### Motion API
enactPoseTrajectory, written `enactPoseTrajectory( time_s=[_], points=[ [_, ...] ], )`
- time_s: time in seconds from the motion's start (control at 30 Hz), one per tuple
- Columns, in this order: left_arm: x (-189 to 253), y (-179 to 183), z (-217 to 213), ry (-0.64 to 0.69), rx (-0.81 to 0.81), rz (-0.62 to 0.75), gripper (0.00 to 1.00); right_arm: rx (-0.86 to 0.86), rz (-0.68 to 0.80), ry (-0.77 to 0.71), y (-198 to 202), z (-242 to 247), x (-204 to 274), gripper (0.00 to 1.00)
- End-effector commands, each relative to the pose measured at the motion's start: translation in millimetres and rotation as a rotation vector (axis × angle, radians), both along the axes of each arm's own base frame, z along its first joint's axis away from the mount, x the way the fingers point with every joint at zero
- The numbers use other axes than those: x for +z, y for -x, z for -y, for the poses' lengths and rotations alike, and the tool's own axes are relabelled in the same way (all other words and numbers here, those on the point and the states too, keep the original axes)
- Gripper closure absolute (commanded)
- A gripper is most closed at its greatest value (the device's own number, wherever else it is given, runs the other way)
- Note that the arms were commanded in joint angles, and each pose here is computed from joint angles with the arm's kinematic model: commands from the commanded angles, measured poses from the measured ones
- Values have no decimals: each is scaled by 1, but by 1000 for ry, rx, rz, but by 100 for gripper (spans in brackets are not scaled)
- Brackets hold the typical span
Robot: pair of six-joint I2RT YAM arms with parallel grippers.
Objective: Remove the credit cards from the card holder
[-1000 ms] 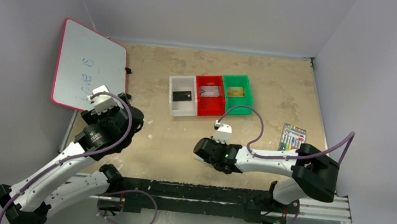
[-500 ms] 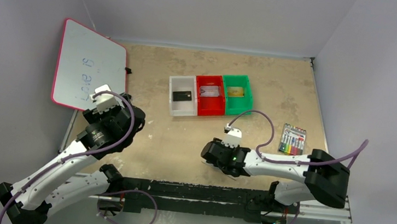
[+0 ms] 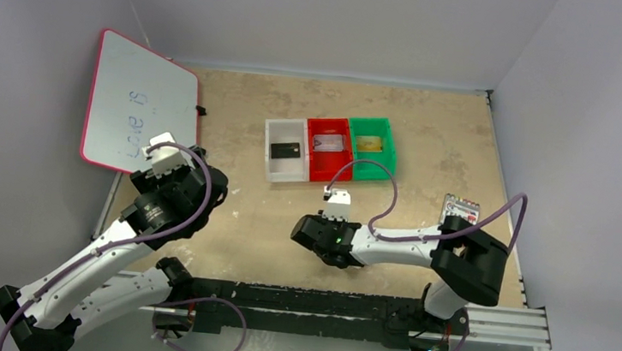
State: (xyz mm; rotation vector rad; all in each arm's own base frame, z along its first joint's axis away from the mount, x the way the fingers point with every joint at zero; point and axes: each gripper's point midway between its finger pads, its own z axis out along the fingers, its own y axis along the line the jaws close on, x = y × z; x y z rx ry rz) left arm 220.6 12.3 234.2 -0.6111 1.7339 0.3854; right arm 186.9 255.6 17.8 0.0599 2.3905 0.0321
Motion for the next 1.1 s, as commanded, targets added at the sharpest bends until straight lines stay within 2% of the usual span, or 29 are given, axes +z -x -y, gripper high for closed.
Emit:
enactPoseTrajectory(
  time_s=[0.0,0.17,0.3,0.37,0.43,0.5,0.57,0.67,0.8,1.07],
  points=[
    [16,-2,-1,27,10,47,9,205,-58,24,11,-16,-30,78],
    [17,-1,-2,31,15,56,9,340,27,-34,6,-30,-3,83],
    [18,-1,-3,33,15,60,9,442,90,-169,12,-43,26,83],
    [18,-1,-3,34,15,61,9,524,140,-238,17,-50,44,79],
    [18,-1,-3,34,16,60,9,537,147,-269,21,-47,51,68],
    [18,-1,-3,35,15,61,9,459,145,-242,17,-32,55,52],
    [18,-1,-2,34,15,59,9,383,114,-198,16,-16,51,42],
    [19,0,-3,38,14,63,9,320,97,-195,13,-15,54,39],
    [20,0,-4,39,16,66,9,301,37,-143,15,-22,37,30],
    [20,1,-4,41,17,69,9,248,-7,48,7,-17,10,30]
  ],
)
